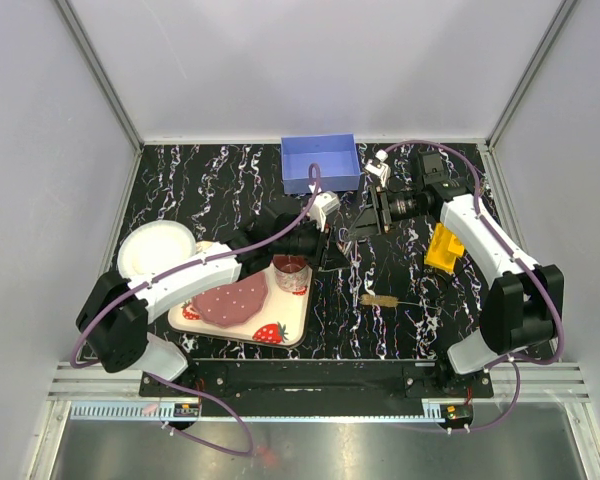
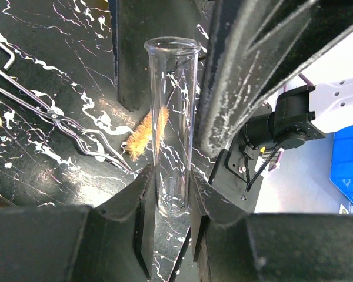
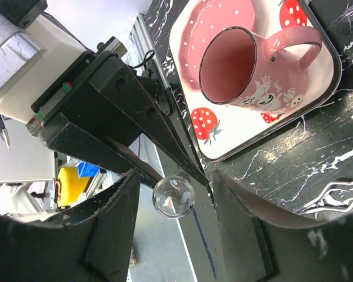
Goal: Organize the chemistry lab equipment
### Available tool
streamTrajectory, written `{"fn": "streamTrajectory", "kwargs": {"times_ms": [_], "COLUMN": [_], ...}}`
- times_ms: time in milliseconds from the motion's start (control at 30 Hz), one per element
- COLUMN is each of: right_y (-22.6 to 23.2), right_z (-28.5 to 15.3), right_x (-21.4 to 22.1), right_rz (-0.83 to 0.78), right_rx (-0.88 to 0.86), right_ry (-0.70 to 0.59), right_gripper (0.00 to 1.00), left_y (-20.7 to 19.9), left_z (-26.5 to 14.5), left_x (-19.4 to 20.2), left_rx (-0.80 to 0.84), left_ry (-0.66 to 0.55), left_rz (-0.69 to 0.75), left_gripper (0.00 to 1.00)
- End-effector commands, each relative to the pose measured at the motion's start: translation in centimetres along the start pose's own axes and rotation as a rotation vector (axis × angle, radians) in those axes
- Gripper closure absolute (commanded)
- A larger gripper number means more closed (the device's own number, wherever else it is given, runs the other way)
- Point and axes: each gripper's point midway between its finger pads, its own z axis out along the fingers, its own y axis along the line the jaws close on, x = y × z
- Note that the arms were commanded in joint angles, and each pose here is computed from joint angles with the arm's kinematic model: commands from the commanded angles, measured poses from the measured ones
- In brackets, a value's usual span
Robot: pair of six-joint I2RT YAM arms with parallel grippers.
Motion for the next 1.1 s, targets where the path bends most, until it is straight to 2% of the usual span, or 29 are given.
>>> {"fn": "streamTrajectory", "kwargs": {"times_ms": [0,67,200,233,300,333,433,467,533,567,700,767,900,933,1067], "right_y": [0.9,0.9,1.0,0.8,0.7,0.3,-0.5,-0.4,-0.9,-0.8,-1.4,-2.2,-3.6,-4.4,-6.4], "right_z": [-0.2,-0.1,-0.2,-0.2,-0.4,-0.6,-1.1,-1.4,-2.2,-2.7,-6.0,-8.6,-13.5,-14.8,-20.0], "right_x": [-1.0,-0.9,-0.9,-0.9,-0.9,-1.0,-0.8,-0.8,-1.0,-1.0,-2.2,-2.6,-2.9,-3.0,-3.4], "right_rz": [-0.044,-0.041,-0.051,-0.055,-0.078,-0.091,-0.143,-0.165,-0.197,-0.206,-0.216,-0.218,-0.215,-0.201,-0.149], "right_rx": [-0.016,-0.018,-0.015,-0.002,0.02,0.053,0.137,0.156,0.211,0.227,0.313,0.401,0.585,0.652,0.852], "right_ry": [-0.012,-0.008,-0.012,-0.012,-0.013,-0.017,-0.021,-0.026,-0.041,-0.053,-0.144,-0.206,-0.308,-0.329,-0.422], "right_gripper": [0.46,0.5,0.71,0.73,0.74,0.74,0.75,0.75,0.75,0.75,0.75,0.75,0.74,0.74,0.75], "left_y": [-1.7,-1.5,-1.4,-1.3,-0.9,-0.8,-0.7,-0.5,-0.5,0.3,0.7,2.2,5.2,5.7,7.5], "left_z": [-0.4,-0.3,-0.2,-0.3,-0.5,-0.7,-1.6,-2.5,-3.5,-4.1,-8.4,-10.4,-15.5,-17.5,-20.6], "left_x": [-1.4,-1.2,-1.5,-1.3,-1.4,-1.5,-2.1,-2.5,-3.1,-3.1,-4.6,-4.9,-4.1,-4.5,-2.9], "left_rx": [0.056,0.052,0.041,0.029,-0.002,-0.013,-0.049,-0.077,-0.109,-0.156,-0.263,-0.35,-0.554,-0.606,-0.723], "left_ry": [-0.038,-0.032,-0.041,-0.033,-0.038,-0.043,-0.088,-0.123,-0.171,-0.194,-0.294,-0.321,-0.311,-0.348,-0.334], "left_rz": [0.065,0.061,0.062,0.055,0.05,0.05,0.066,0.074,0.087,0.091,0.134,0.159,0.194,0.2,0.23], "left_gripper": [0.85,0.85,0.84,0.81,0.69,0.56,0.34,0.22,0.11,0.02,0.01,0.01,0.01,0.01,0.01]}}
